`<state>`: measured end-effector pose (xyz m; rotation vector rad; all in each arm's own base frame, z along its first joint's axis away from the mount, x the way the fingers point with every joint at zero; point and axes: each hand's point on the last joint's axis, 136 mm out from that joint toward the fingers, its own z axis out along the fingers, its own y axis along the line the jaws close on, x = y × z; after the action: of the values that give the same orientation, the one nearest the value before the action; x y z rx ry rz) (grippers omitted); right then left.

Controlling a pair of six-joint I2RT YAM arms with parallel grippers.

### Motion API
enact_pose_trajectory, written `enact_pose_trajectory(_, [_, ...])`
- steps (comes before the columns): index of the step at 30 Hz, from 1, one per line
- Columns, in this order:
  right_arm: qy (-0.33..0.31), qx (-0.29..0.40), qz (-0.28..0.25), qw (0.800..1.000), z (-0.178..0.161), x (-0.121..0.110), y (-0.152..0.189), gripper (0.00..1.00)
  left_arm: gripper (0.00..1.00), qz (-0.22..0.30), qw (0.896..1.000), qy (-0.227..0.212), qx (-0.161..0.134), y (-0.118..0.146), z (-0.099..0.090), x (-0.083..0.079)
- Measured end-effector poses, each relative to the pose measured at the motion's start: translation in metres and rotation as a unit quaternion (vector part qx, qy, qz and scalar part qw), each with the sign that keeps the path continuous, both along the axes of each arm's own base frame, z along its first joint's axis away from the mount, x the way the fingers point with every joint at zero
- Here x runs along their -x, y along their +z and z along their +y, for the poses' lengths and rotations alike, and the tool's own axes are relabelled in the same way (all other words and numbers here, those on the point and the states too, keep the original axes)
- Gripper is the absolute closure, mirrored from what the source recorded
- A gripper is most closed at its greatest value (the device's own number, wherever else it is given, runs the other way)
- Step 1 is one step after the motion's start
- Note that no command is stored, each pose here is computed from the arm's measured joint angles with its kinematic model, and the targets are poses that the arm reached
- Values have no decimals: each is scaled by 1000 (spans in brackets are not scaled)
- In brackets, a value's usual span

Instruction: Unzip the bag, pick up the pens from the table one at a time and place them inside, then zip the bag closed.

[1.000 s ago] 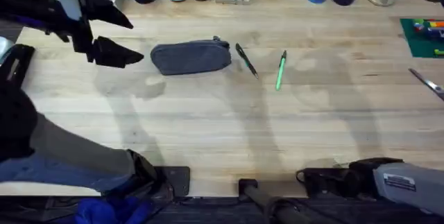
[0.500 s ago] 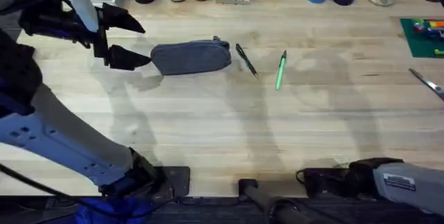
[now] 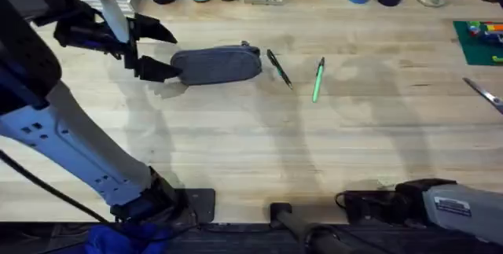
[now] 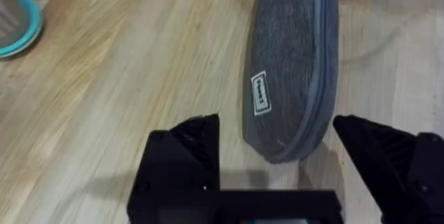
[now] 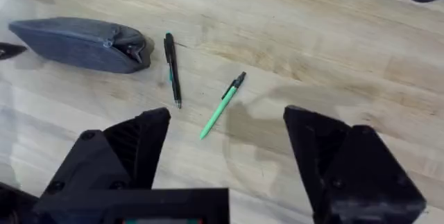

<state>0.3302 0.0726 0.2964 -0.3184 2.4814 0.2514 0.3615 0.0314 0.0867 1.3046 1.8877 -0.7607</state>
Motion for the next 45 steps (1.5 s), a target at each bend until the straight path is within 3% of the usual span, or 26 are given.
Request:
enact_pose_trajectory(7, [0,0,0,1000,0,0,0,5,8,-10,1000,-19,-3,-3,-12,-5])
enact_pose_trajectory(26, [2,1,-1,1000,0,0,0,5,6,-13,1000,-20,-5,-3,-12,-6])
enact_pose_trajectory(27, [2,1,-1,1000,0,0,0,5,46,-12,1000,-19,-5,-3,-12,-6])
enact_pose_trajectory(33, [2,1,-1,1000,0,0,0,5,894,7,1000,-21,1,-2,-15,1])
enact_pose_trajectory(35, [2,1,-1,1000,0,0,0,5,951,6,1000,-22,1,-2,-15,1])
enact_pose_trajectory(45, [2,1,-1,1000,0,0,0,6,957,6,1000,-22,2,-2,-15,1])
